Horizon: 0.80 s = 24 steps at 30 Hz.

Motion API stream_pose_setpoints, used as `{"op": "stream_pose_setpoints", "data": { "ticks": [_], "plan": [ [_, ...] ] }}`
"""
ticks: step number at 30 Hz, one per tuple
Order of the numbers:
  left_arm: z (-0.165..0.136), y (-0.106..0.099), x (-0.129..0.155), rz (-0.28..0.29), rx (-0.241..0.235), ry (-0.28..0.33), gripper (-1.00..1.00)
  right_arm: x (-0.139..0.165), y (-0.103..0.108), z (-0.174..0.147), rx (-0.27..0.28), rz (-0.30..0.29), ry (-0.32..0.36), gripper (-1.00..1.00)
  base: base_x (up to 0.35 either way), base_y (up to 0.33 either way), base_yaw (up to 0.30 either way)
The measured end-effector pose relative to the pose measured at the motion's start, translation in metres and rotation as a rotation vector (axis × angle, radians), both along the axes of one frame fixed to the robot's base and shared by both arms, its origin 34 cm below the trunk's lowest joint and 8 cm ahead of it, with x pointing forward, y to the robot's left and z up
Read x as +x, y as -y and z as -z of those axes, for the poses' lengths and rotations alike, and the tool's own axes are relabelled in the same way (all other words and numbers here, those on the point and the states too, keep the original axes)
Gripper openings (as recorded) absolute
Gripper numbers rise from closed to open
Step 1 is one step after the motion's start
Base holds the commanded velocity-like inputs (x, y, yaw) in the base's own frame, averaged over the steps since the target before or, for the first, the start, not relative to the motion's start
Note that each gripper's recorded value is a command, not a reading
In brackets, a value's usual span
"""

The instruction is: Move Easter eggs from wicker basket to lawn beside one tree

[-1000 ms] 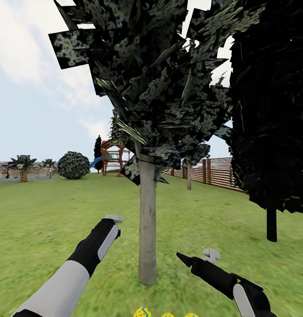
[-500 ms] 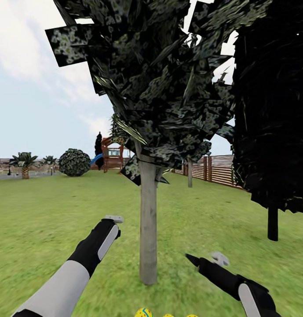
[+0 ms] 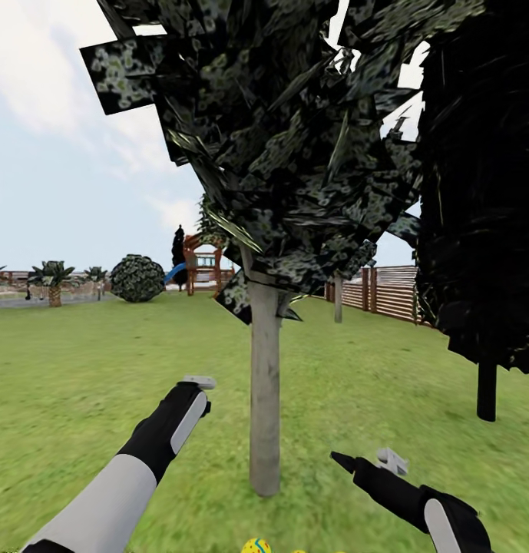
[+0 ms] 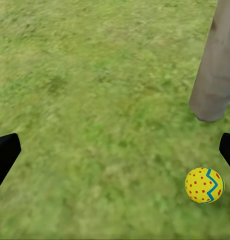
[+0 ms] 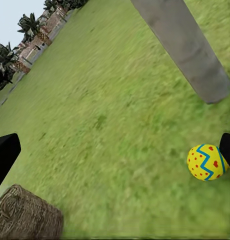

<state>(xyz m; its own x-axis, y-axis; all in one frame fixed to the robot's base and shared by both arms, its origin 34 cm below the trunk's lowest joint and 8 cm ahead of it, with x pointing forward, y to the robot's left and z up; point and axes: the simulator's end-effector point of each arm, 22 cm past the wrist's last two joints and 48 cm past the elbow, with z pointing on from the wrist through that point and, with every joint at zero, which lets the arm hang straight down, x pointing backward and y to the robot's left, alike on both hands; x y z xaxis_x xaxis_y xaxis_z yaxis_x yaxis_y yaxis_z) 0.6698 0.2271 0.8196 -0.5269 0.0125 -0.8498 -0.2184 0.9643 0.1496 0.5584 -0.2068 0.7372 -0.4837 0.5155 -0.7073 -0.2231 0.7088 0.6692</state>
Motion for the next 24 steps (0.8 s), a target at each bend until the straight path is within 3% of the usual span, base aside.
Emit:
{"op": "stream_pose_setpoints", "data": {
  "ticks": [8,16,20,24],
  "plan": [
    [-0.01,0.0,0.006,0.0,0.0,-0.013,1.0,0.004,0.002,0.015,-0.007,0.008,-0.08,1.0,0.0,0.0,0.11],
    [-0.019,0.0,0.011,0.0,0.0,-0.027,1.0,0.01,0.018,0.029,-0.076,0.093,-0.171,1.0,0.0,0.0,0.107],
    [-0.023,0.0,0.014,0.0,0.0,-0.033,1.0,0.016,0.025,0.021,-0.079,0.128,-0.159,1.0,0.0,0.0,0.088],
    [-0.028,0.0,0.016,0.001,0.0,-0.04,1.0,0.029,0.042,0.002,-0.085,0.21,-0.073,1.0,0.0,0.0,0.044]
  ]
}}
